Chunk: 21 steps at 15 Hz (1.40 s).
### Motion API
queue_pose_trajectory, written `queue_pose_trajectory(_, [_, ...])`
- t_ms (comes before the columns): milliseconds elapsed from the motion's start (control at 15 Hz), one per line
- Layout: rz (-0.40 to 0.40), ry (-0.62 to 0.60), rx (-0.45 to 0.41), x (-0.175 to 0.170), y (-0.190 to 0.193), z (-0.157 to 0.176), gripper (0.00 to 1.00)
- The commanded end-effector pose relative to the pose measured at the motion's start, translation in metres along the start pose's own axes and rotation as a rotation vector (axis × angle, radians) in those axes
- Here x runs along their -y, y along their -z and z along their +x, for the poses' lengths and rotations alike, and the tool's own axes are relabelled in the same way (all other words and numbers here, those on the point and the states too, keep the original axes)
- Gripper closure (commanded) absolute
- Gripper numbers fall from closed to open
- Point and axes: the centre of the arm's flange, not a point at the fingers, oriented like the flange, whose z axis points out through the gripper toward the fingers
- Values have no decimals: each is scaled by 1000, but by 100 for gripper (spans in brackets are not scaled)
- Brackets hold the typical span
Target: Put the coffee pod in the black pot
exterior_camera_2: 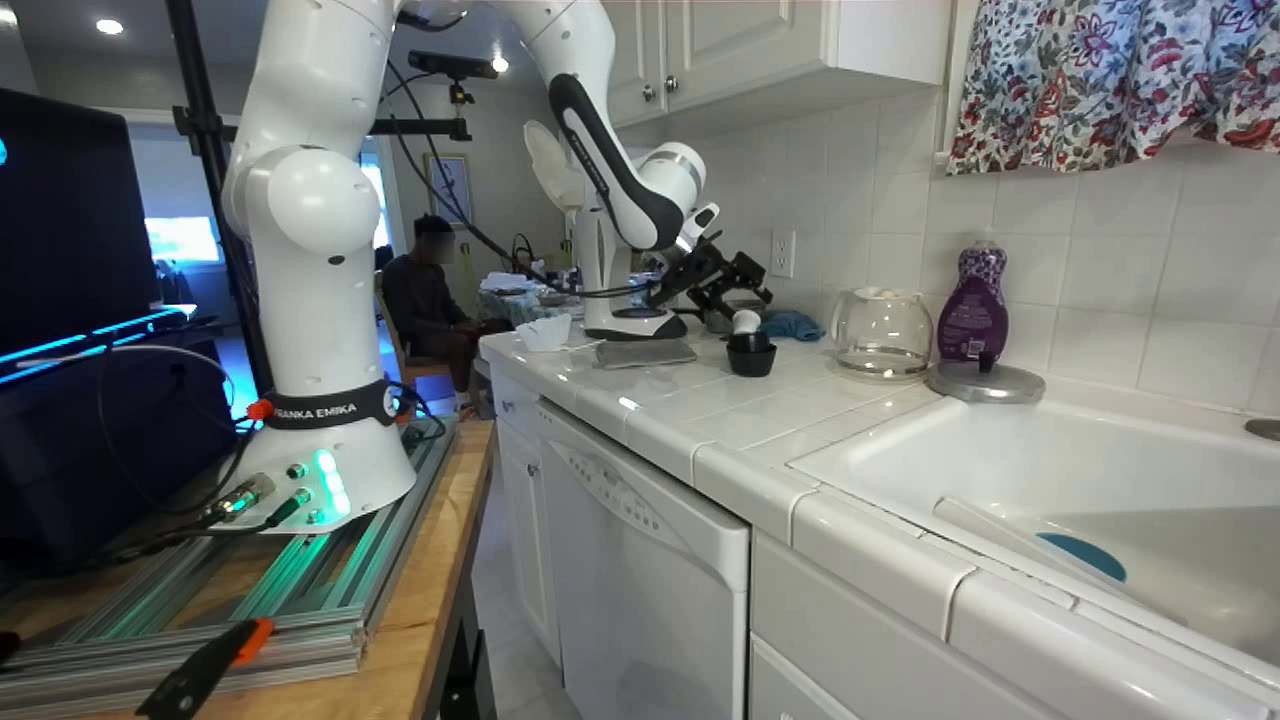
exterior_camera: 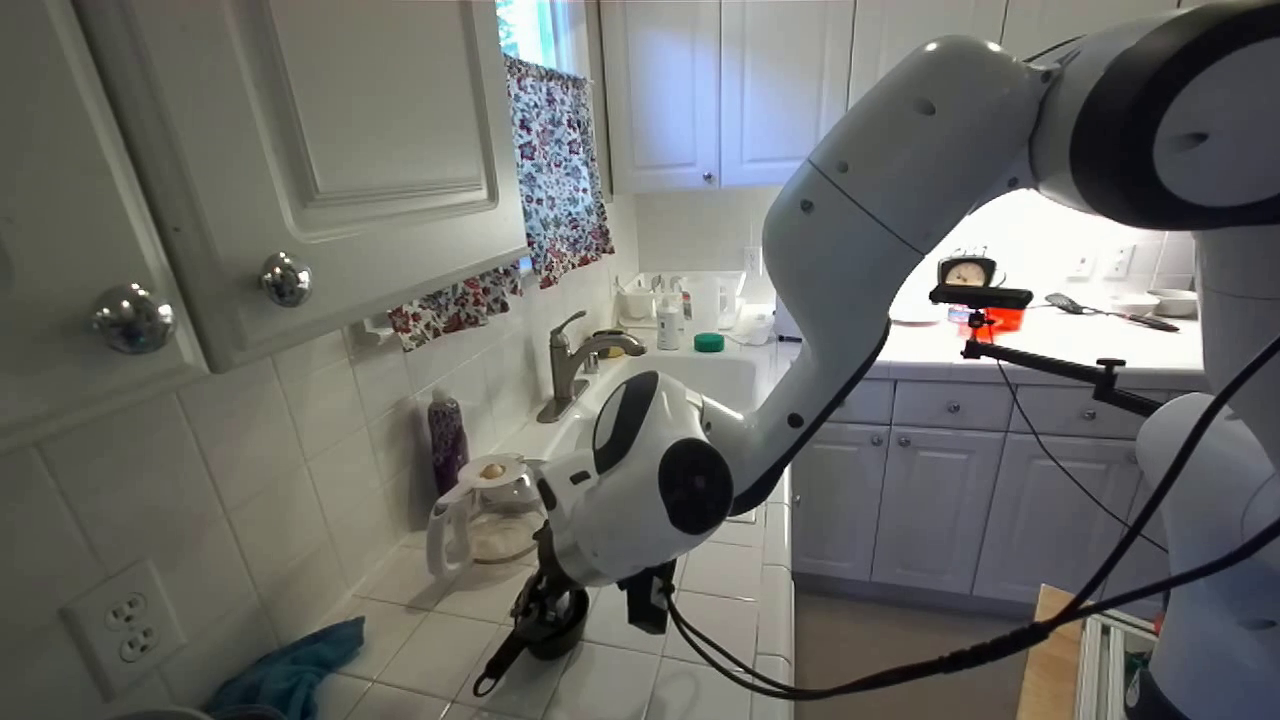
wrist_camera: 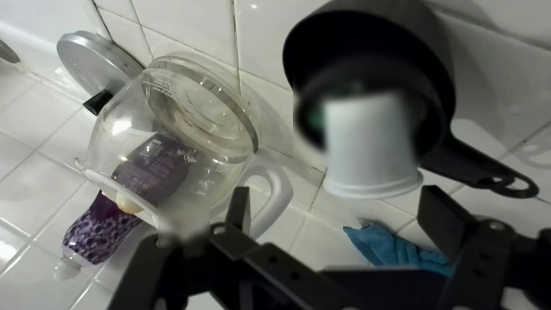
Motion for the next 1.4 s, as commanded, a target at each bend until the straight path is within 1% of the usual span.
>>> queue_pose_trajectory(0, [19, -25, 31, -3, 39, -2, 0])
queue_pose_trajectory(133, [23, -36, 149, -11, 62, -11, 0])
queue_pose_trajectory(200, [16, -33, 208, -16, 74, -22, 0])
queue_pose_trajectory(267, [29, -43, 258, -25, 86, -37, 0])
queue_pose_trajectory(400, [100, -50, 352, -35, 108, -60, 0])
queue_pose_trajectory(533, [182, -65, 418, -43, 124, -85, 0])
queue_pose_trajectory(733, [250, -175, 454, -58, 144, -117, 0])
queue_pose_trajectory(867, [250, -326, 458, -79, 149, -134, 0])
queue_pose_trajectory(1000, [249, -452, 470, -102, 143, -134, 0])
queue_pose_trajectory(1133, [246, -577, 465, -121, 135, -129, 0])
queue_pose_trajectory(1200, [228, -624, 465, -129, 132, -126, 0])
queue_pose_trajectory(1267, [207, -548, 461, -84, 80, -143, 0])
queue_pose_trajectory(1333, [204, -579, 462, -89, 79, -141, 0])
